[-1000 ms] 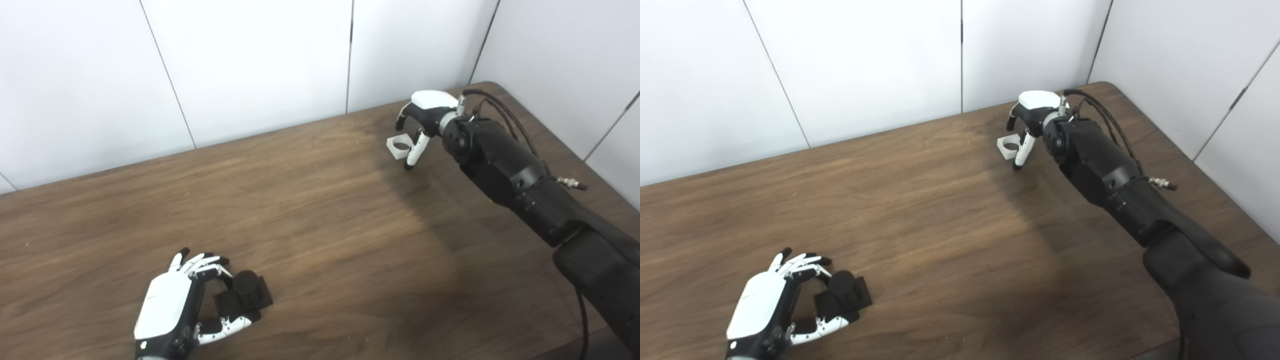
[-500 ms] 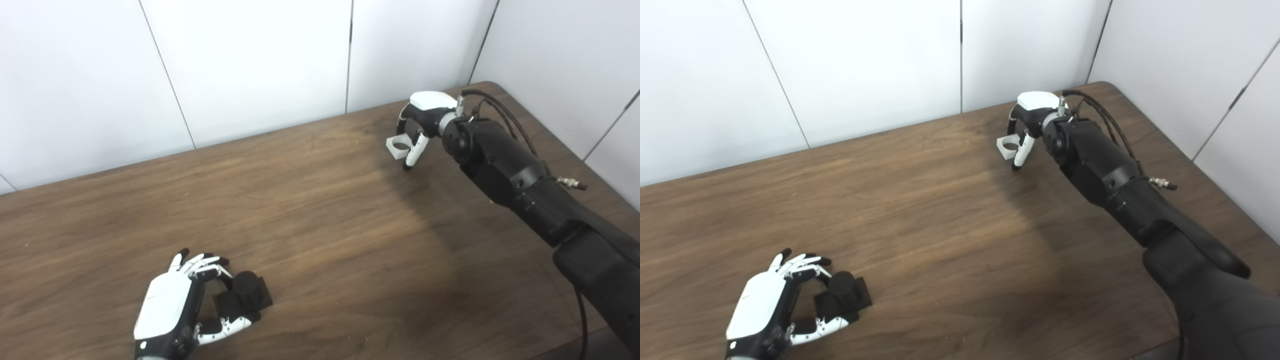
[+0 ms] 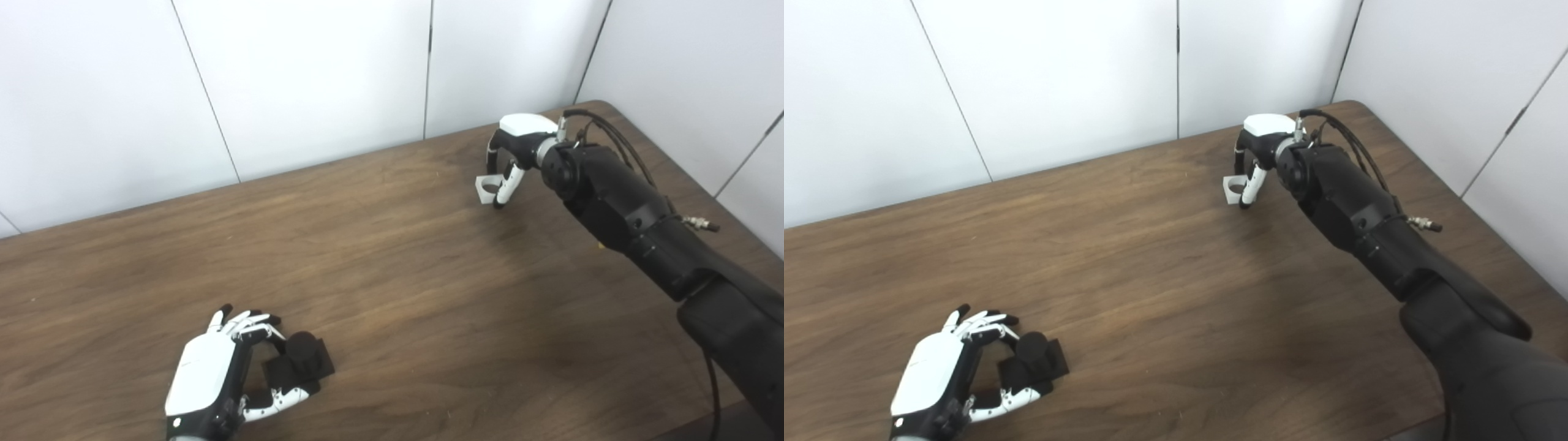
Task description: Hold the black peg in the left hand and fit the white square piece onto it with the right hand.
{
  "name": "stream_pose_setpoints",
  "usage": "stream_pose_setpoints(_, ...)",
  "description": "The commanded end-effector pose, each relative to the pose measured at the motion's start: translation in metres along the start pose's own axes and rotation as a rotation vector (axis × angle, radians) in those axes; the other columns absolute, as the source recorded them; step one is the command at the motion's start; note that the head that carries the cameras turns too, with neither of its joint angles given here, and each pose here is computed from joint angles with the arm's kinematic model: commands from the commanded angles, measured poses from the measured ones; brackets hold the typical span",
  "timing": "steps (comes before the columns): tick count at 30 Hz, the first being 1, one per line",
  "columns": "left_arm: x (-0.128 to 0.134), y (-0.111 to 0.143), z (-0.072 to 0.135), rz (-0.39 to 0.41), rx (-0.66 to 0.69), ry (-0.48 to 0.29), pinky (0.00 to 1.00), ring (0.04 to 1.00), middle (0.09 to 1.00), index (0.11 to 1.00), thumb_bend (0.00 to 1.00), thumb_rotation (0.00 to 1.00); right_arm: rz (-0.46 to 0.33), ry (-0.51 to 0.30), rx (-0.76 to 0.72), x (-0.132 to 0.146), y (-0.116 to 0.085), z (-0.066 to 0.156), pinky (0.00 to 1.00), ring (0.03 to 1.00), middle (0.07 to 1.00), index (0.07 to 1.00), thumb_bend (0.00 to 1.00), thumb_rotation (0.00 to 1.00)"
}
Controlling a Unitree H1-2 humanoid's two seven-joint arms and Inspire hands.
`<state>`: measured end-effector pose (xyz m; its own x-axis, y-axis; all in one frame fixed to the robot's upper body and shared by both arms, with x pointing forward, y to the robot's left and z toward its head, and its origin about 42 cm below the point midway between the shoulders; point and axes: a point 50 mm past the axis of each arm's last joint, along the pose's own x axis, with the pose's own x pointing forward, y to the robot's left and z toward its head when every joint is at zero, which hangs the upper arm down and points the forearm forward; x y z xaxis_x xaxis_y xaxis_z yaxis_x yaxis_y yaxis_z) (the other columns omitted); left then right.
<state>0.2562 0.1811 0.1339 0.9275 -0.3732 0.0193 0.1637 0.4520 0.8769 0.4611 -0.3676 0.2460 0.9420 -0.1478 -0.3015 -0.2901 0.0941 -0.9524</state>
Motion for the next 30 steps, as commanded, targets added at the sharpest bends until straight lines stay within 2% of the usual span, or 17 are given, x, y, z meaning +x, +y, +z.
stream_pose_setpoints(1,-0.006,-0.006,-0.004,-0.042,0.012,0.024,1.00,0.848,0.764,0.486,0.52,0.05,-0.055,0.016,-0.024,-0.002,-0.023,-0.006,0.98,0.977,0.887,0.485,0.52,0.13)
stream_pose_setpoints(13,-0.005,-0.006,-0.004,-0.038,0.006,0.025,1.00,0.852,0.765,0.486,0.52,0.05,-0.046,-0.012,-0.030,-0.009,-0.012,-0.013,0.96,0.969,0.883,0.485,0.53,0.13)
stream_pose_setpoints(20,-0.005,-0.009,-0.003,-0.037,0.008,0.022,1.00,0.847,0.761,0.486,0.52,0.05,-0.100,-0.159,-0.052,-0.029,-0.024,-0.004,1.00,0.948,0.797,0.485,0.52,0.13)
stream_pose_setpoints(30,-0.001,-0.017,0.003,-0.048,0.015,0.027,1.00,0.860,0.769,0.486,0.52,0.05,-0.171,-0.343,-0.095,-0.066,-0.041,0.026,0.99,0.939,0.792,0.484,0.52,0.13)
